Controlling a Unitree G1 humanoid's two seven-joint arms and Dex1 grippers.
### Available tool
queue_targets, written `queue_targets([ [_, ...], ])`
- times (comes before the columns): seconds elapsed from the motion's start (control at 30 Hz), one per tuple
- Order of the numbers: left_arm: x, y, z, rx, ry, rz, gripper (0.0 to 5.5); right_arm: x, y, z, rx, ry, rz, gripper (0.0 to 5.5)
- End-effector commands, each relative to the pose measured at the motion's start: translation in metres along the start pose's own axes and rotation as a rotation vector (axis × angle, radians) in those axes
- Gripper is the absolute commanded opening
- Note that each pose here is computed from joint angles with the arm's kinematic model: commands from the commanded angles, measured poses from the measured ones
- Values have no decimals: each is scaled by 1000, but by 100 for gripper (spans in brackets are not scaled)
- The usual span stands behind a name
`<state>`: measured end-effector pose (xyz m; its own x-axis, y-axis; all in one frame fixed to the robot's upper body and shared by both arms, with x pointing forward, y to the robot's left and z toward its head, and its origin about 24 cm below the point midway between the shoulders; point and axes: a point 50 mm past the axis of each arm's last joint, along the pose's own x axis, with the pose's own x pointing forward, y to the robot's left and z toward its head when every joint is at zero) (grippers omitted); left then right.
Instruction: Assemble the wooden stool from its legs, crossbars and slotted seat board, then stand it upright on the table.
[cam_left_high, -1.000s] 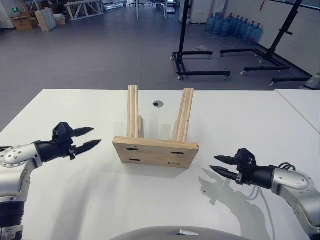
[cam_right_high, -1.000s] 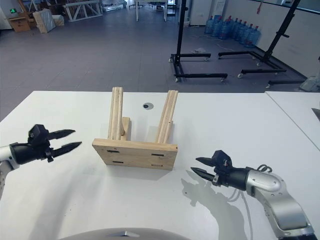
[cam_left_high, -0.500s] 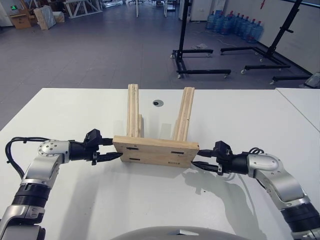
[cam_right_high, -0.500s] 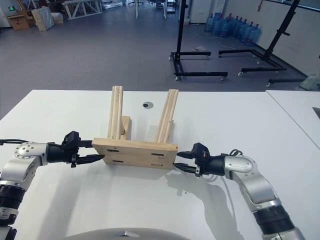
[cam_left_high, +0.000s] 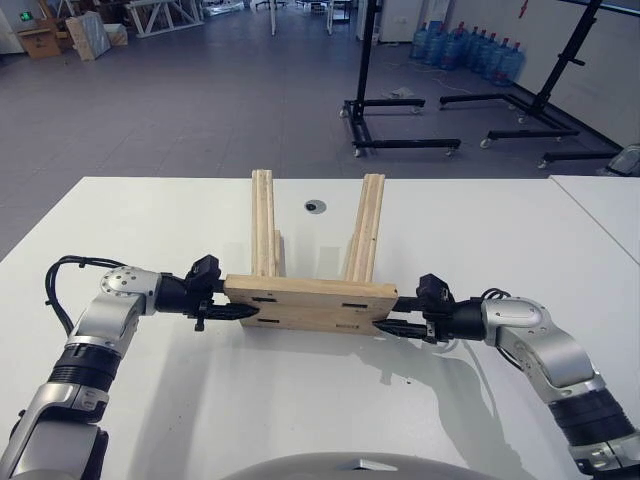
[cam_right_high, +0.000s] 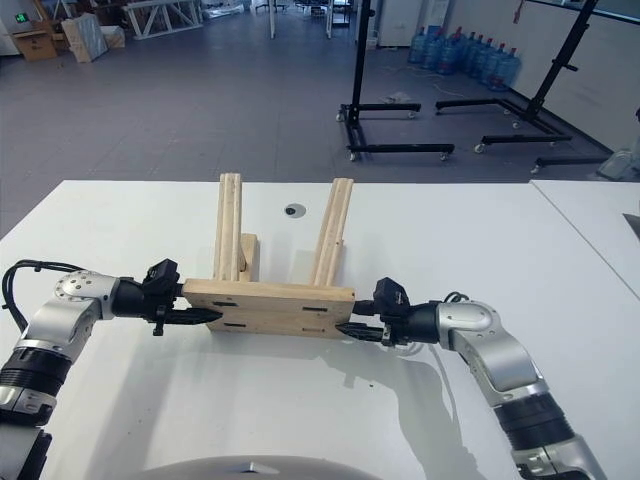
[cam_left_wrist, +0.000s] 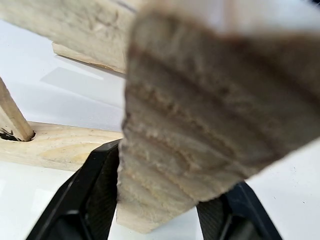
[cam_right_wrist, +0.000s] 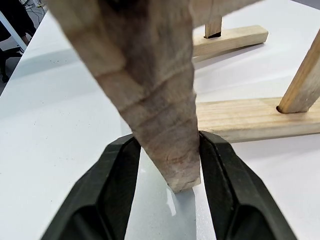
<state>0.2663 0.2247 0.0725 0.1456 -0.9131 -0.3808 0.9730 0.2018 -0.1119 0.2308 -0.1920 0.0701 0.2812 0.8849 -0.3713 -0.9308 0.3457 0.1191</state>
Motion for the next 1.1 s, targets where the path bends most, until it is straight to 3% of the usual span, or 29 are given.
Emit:
queue_targets([
  [0.03,3,0,-12,-62,48,14,193,11,6,-3,22,8,72,158],
  [0.2,0,-2,4,-142,-69,8,193,11,7,9,103,-71,94,157],
  [0.3,-1,-4,51,-262,-280,-27,193,1,10,46,391,-334,187,157],
  [0.43,-6,-9,125,-419,-592,-105,191,-22,24,88,624,-673,310,157],
  [0.5,-4,-12,143,-457,-696,-111,187,-26,28,100,720,-806,290,157],
  [0.63,10,-4,173,-604,-863,85,169,-20,23,112,866,-958,147,152],
  [0.8,18,9,182,-860,-929,318,146,-15,-9,104,1060,-1000,-197,149],
  [0.97,25,31,155,-1090,-937,557,136,-11,-34,80,1141,-955,-449,149],
  [1.07,28,37,151,-1174,-946,612,136,-11,-42,83,1163,-976,-479,220],
  [1.1,28,39,149,-1203,-948,633,136,-10,-42,86,1170,-994,-469,220],
])
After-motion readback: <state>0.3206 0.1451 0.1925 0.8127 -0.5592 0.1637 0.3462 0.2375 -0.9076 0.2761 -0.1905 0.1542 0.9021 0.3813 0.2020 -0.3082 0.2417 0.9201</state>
